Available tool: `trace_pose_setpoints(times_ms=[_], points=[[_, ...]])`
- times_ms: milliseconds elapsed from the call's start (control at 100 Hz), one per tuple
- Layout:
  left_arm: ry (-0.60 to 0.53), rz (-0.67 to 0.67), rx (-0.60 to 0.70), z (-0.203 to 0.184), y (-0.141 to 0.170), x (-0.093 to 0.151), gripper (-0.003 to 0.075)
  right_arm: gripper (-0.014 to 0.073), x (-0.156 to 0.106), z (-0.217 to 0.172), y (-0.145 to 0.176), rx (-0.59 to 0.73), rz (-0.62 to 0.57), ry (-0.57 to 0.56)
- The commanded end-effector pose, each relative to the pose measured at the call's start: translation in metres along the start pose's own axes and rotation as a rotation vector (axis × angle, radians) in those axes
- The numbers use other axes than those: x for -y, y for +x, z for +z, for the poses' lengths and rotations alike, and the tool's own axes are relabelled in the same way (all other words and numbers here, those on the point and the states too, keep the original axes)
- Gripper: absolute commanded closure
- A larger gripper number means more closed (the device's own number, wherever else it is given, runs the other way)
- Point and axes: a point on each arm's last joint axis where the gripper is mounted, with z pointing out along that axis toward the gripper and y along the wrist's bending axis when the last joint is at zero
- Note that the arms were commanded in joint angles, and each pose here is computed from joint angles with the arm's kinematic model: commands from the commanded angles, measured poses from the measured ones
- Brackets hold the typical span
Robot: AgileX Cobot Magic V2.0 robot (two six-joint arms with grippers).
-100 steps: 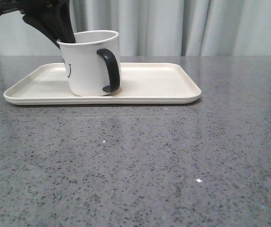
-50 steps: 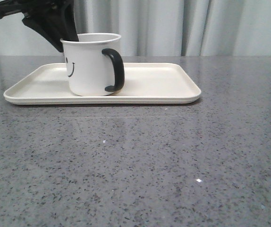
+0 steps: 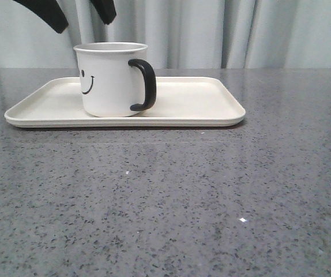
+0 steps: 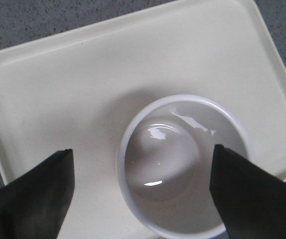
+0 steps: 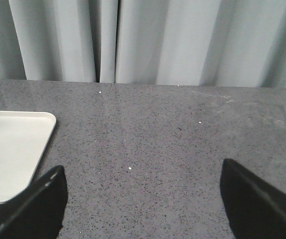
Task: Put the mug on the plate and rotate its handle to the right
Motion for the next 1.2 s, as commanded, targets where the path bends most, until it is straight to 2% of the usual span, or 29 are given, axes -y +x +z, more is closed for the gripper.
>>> trace_pose_setpoints(times_ms=[0, 120, 200, 350, 540, 700, 820, 990, 1190], points=[[0.038, 0.029, 0.192, -0.056, -0.006, 0.013, 0.0171, -0.0022, 0.0, -0.001, -0.015, 0.086, -0.01, -0.002], [0.05, 0.037, 0.337, -0.096, 0.01, 0.015, 0.0174, -0.0022, 0.0, -0.001, -0.015, 0.089, -0.01, -0.003], [0.047, 0.041, 0.379, -0.112, 0.03, 0.013, 0.0174, -0.0022, 0.0, -0.001, -0.016, 0.095, -0.01, -0.003], [-0.001, 0.068, 0.454, -0.144, 0.089, 0.002, 0.0174, -0.0022, -0.001, -0.001, -0.016, 0.096, 0.004, -0.014], [-0.028, 0.001, 0.597, -0.174, 0.168, -0.017, 0.0174, -0.0022, -0.006, 0.0, -0.016, 0.089, 0.076, -0.068], [-0.071, -0.029, 0.705, -0.188, 0.231, -0.029, 0.0174, -0.0021, -0.013, 0.009, -0.015, 0.052, 0.079, -0.133], [-0.093, -0.092, 0.716, -0.188, 0.266, -0.034, 0.0174, -0.0021, -0.021, 0.022, -0.016, 0.014, 0.091, -0.22], [-0.128, -0.119, 0.618, -0.175, 0.282, -0.039, 0.0174, -0.0021, -0.033, 0.044, -0.019, -0.03, 0.109, -0.338], [-0.125, -0.116, 0.649, -0.175, 0.28, -0.039, 0.0174, -0.0021, -0.038, 0.072, -0.033, -0.081, 0.084, -0.371]])
